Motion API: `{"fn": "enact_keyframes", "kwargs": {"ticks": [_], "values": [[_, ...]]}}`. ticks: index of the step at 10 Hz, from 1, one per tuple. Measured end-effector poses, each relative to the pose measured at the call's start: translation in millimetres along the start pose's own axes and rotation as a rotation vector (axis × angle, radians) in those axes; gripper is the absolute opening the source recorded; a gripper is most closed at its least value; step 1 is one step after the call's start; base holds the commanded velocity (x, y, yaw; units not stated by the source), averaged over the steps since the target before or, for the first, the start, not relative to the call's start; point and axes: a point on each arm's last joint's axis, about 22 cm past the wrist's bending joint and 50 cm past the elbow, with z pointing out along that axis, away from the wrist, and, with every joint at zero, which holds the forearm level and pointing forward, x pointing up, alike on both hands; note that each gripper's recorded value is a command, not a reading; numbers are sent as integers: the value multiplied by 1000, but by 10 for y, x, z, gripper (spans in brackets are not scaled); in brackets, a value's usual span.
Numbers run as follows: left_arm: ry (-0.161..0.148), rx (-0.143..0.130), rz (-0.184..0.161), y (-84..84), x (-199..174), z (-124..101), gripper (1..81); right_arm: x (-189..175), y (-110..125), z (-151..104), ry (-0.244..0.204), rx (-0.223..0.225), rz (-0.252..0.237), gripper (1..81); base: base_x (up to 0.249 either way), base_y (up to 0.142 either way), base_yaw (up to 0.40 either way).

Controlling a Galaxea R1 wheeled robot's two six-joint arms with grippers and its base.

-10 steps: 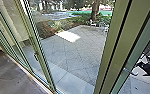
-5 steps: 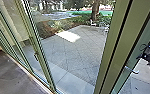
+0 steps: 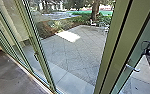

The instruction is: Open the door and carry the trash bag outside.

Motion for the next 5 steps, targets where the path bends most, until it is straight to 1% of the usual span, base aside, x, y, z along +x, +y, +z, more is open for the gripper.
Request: {"fn": "enact_keyframes", "kwargs": {"ticks": [1, 2, 3, 4, 5], "values": [[0, 0, 0, 0, 0, 0, 10, 9, 49, 12, 27, -31, -66, 811, 0, 0, 0], [0, 0, 0, 0, 1, 0, 10, -14, 104, 48, 50, -64, -143, 811, 0, 0, 0], [1, 0, 0, 0, 2, 0, 10, -72, 176, 121, 61, -90, -220, 811, 0, 0, 0], [1, 0, 0, 2, 4, 0, 10, -95, 293, 153, 61, -109, -248, 811, 0, 0, 0], [8, 0, 2, 2, 41, 2, 10, -69, 373, 90, 70, -112, -251, 811, 0, 0, 0]]}}
